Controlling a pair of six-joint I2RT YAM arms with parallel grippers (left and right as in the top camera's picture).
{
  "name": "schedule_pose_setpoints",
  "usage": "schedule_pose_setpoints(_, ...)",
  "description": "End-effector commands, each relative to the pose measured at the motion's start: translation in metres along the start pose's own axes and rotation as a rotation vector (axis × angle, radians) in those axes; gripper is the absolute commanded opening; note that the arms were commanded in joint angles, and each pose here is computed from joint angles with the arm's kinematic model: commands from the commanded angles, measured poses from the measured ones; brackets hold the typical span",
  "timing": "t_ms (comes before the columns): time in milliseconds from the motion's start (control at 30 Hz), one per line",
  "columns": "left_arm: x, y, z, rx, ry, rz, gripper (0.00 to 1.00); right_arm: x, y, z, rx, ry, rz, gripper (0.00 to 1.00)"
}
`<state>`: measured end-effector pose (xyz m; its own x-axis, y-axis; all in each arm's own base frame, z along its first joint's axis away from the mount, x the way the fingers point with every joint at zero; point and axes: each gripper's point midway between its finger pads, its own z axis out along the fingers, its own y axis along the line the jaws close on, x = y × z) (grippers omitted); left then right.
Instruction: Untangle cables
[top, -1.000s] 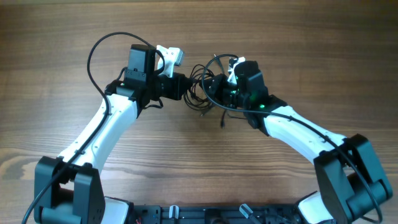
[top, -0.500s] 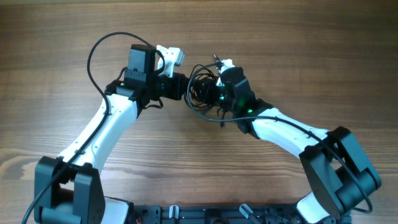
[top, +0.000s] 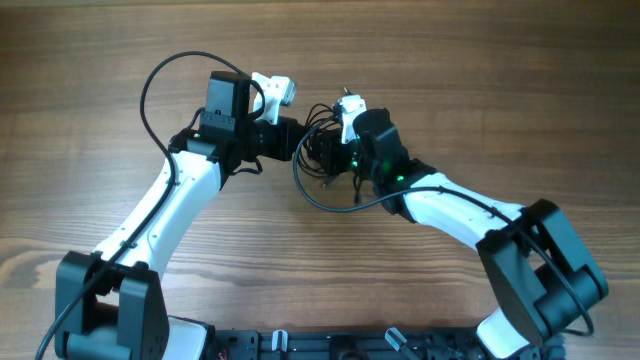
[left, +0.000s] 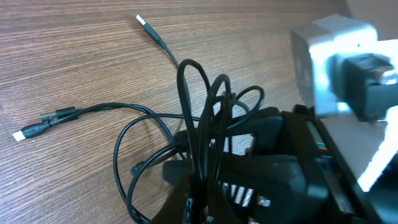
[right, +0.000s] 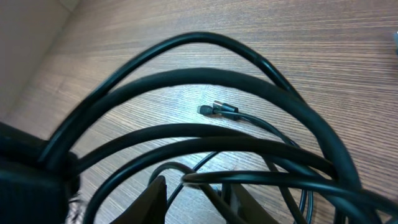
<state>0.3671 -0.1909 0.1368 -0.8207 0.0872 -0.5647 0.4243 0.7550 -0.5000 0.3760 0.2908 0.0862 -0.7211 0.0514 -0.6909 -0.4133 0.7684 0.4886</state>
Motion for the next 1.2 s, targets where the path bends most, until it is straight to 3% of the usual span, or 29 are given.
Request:
schedule_pose_setpoints(0, 0.003, -0.002, 0.004, 0.026, 0.011, 0.018, 0.04, 0.011, -0.001, 0.011, -0.015, 0.023, -0.02, 0.34)
schedule_pose_setpoints(300, 0.003, -0.002, 0.004, 0.026, 0.01, 0.019, 0.04, 0.022, -0.008, 0.021, -0.01, 0.042, -0.016, 0.34)
schedule_pose_setpoints(500, 0.003, -0.002, 0.004, 0.026, 0.01, 0.019, 0.04, 0.012, 0.004, 0.021, -0.068, 0.007, -0.03, 0.4)
schedule_pose_setpoints(800, 0.003, -0.002, 0.004, 0.026, 0.01, 0.019, 0.04, 0.014, 0.002, 0.026, -0.071, 0.003, -0.032, 0.38)
schedule_pose_setpoints(833, 0.003, -0.002, 0.004, 0.026, 0.01, 0.019, 0.04, 0.014, 0.002, 0.026, -0.071, 0.004, -0.032, 0.36)
schedule_pose_setpoints(1000, 0.003, -0.002, 0.004, 0.026, 0.01, 0.019, 0.04, 0.015, 0.002, 0.026, -0.07, 0.005, -0.052, 0.1)
schedule_pose_setpoints(1067, 0.003, -0.002, 0.004, 0.026, 0.01, 0.019, 0.04, 0.015, 0.002, 0.026, -0.071, 0.006, -0.057, 0.05)
schedule_pose_setpoints(1167, 0.003, -0.002, 0.004, 0.025, 0.01, 0.019, 0.04, 0.019, 0.009, 0.024, -0.12, 0.029, -0.057, 0.04)
